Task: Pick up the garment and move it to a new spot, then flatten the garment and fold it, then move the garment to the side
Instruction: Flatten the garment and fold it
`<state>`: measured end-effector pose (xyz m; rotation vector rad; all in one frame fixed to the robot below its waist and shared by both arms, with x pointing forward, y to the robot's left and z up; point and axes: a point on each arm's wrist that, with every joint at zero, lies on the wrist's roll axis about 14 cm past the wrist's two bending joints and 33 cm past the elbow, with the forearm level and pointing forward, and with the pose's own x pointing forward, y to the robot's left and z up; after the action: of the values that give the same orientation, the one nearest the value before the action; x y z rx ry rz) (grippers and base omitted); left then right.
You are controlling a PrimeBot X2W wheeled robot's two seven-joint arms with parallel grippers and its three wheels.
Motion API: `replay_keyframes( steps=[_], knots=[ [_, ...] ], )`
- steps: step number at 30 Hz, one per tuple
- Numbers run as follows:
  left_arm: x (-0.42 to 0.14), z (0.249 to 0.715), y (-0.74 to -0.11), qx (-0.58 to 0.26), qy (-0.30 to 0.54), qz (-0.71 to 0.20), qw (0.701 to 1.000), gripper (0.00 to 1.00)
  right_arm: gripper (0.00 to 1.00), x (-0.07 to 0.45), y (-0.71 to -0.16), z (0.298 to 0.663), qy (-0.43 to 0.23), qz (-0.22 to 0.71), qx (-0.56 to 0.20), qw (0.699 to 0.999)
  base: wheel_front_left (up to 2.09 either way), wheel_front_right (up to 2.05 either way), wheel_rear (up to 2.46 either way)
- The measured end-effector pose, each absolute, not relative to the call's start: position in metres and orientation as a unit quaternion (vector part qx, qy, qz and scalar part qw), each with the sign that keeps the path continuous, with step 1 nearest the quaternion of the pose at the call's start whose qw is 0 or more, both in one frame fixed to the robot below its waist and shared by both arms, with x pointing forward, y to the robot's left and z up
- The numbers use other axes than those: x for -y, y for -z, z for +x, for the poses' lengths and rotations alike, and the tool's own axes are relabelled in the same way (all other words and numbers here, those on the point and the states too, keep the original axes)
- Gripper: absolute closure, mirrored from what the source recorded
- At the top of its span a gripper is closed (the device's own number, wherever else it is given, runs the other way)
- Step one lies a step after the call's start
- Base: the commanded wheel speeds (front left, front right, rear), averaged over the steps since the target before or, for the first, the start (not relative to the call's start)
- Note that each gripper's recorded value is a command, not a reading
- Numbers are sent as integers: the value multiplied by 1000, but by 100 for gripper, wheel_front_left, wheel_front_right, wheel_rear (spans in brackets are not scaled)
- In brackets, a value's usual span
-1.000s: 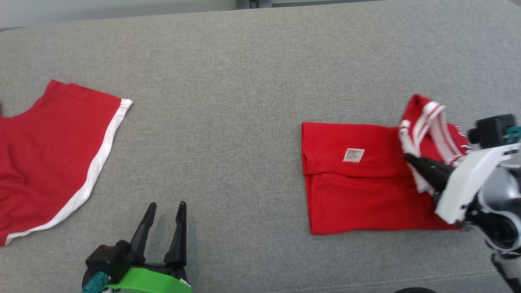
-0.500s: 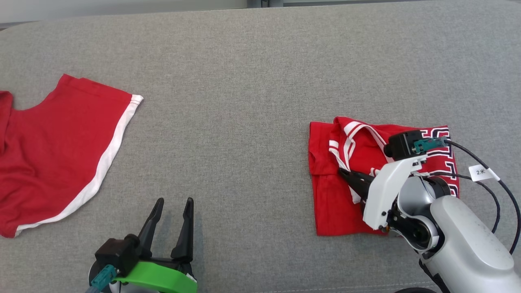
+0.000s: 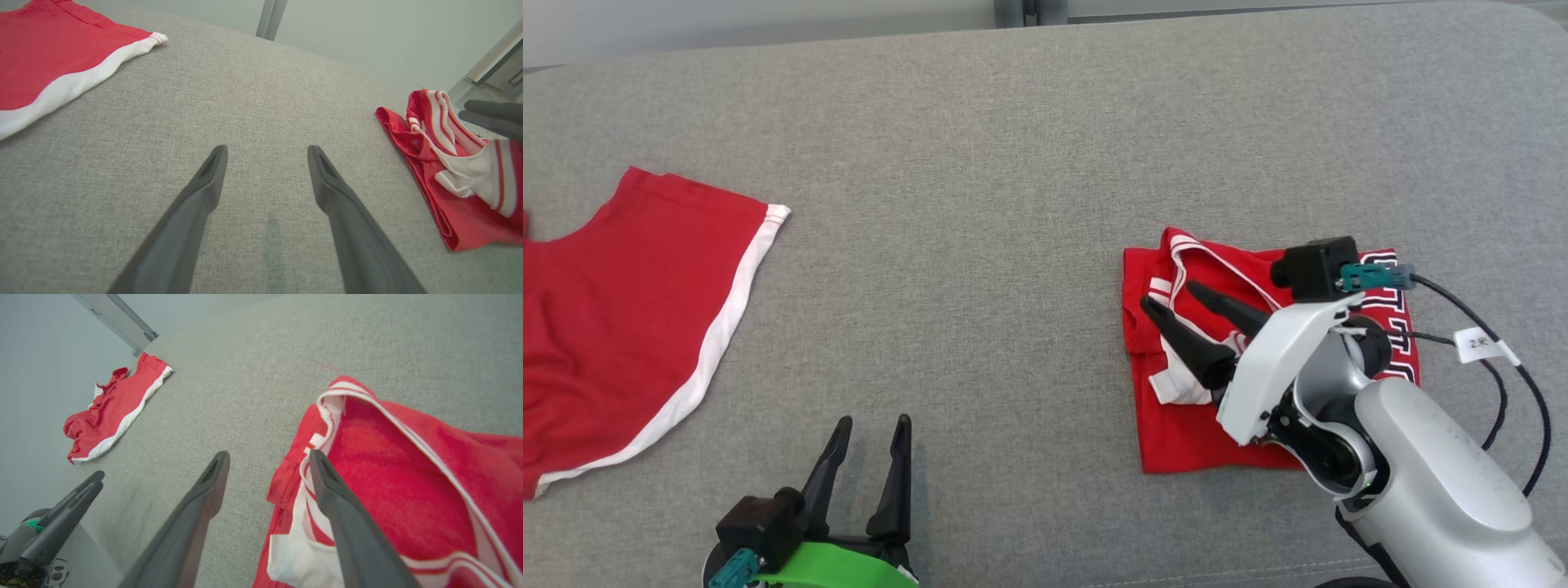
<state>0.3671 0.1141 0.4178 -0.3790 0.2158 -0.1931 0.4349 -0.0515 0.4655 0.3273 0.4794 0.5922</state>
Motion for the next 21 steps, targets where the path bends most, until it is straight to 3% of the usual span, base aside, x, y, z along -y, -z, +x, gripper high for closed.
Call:
replay_keyframes(
  steps=[5, 6, 7, 8, 9, 13, 18, 21],
  knots=[
    [-116, 366, -416, -110, 94, -184, 972, 0, 0, 79, -524, 444, -269, 152, -94, 946, 0, 0, 0],
    [-116, 367, -415, -111, 97, -182, 972, 0, 18, 93, -532, 446, -252, 140, -66, 955, 0, 0, 0],
    [-115, 368, -415, -111, 98, -180, 972, 0, 48, 107, -536, 447, -234, 123, -42, 963, 0, 0, 0],
    [-113, 369, -416, -110, 102, -179, 972, 0, 65, 122, -538, 446, -215, 108, -23, 970, 0, 0, 0],
    [-111, 370, -416, -110, 106, -179, 972, 0, 99, 134, -538, 445, -195, 104, -7, 975, 0, 0, 0],
    [-103, 375, -411, -121, 124, -171, 970, 0, 100, 165, -500, 432, -137, 57, -3, 989, 0, 0, 0],
    [-96, 381, -402, -141, 141, -161, 967, 0, 100, 166, -444, 421, -111, 21, -55, 992, 0, 0, 0],
    [-92, 384, -397, -151, 151, -155, 965, 0, 100, 164, -451, 435, -99, 11, -37, 994, 0, 0, 0]
  ],
)
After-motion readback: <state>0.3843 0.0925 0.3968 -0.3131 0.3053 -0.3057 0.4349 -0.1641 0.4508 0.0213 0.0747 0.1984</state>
